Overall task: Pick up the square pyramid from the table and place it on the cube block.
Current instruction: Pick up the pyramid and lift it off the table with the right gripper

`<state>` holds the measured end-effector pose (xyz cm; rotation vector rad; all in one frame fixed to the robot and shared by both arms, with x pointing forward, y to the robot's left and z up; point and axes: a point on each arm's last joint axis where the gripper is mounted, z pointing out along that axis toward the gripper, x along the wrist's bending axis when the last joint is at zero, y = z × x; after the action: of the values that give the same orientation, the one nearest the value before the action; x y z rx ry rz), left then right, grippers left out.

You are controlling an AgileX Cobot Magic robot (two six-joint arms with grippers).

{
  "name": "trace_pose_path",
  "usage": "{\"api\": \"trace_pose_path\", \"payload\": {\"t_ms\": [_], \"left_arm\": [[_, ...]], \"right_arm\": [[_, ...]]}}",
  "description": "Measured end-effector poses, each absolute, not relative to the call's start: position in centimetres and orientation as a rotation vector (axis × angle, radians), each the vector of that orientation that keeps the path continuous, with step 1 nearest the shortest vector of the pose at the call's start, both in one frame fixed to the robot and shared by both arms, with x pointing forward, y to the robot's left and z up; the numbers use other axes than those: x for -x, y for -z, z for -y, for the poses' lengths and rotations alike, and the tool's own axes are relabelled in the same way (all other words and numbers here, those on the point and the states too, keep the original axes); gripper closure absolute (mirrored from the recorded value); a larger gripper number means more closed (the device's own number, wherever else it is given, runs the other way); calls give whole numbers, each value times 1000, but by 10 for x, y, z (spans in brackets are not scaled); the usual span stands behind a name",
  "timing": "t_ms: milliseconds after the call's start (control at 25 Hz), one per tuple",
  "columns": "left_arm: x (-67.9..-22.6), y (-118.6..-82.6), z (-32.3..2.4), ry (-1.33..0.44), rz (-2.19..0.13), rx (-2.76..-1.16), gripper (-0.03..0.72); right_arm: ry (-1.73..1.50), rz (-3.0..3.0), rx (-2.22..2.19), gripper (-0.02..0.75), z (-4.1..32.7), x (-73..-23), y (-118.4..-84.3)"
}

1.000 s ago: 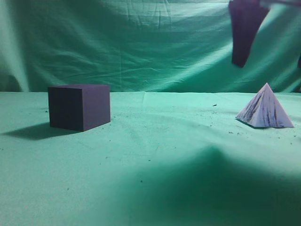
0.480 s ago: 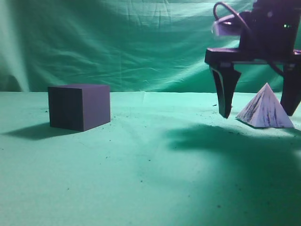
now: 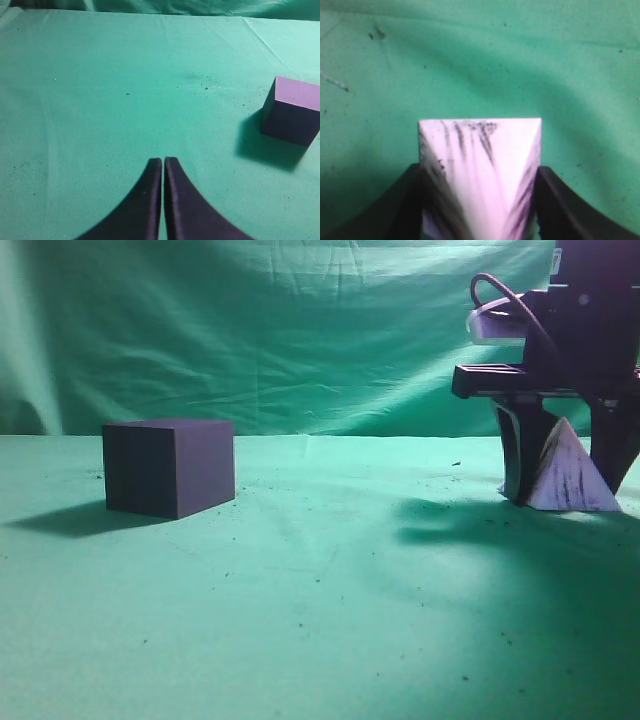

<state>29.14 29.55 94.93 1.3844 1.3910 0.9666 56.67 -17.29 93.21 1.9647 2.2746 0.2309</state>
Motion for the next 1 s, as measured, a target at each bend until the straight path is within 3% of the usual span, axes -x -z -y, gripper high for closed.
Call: {"api": "trace_pose_path", "payload": {"t_ms": [40, 360, 600, 760, 1000], "left_arm": [[-291, -949, -296, -967, -1391, -1384, 688], [-291, -949, -296, -967, -1391, -1384, 688], [-291, -949, -296, -967, -1391, -1384, 688], [-291, -949, -296, -967, -1391, -1384, 688], [-291, -949, -296, -967, -1391, -1384, 688]], "right_arm": [[-231, -2274, -1966, 347, 173, -567, -932], [-167, -2291, -1977, 336, 173, -573, -943], [-198, -2435, -1824, 336, 162, -590, -1005], [-261, -2535, -1654, 336, 130, -588, -1050], [-462, -2651, -1336, 336, 52, -555, -1094]]}}
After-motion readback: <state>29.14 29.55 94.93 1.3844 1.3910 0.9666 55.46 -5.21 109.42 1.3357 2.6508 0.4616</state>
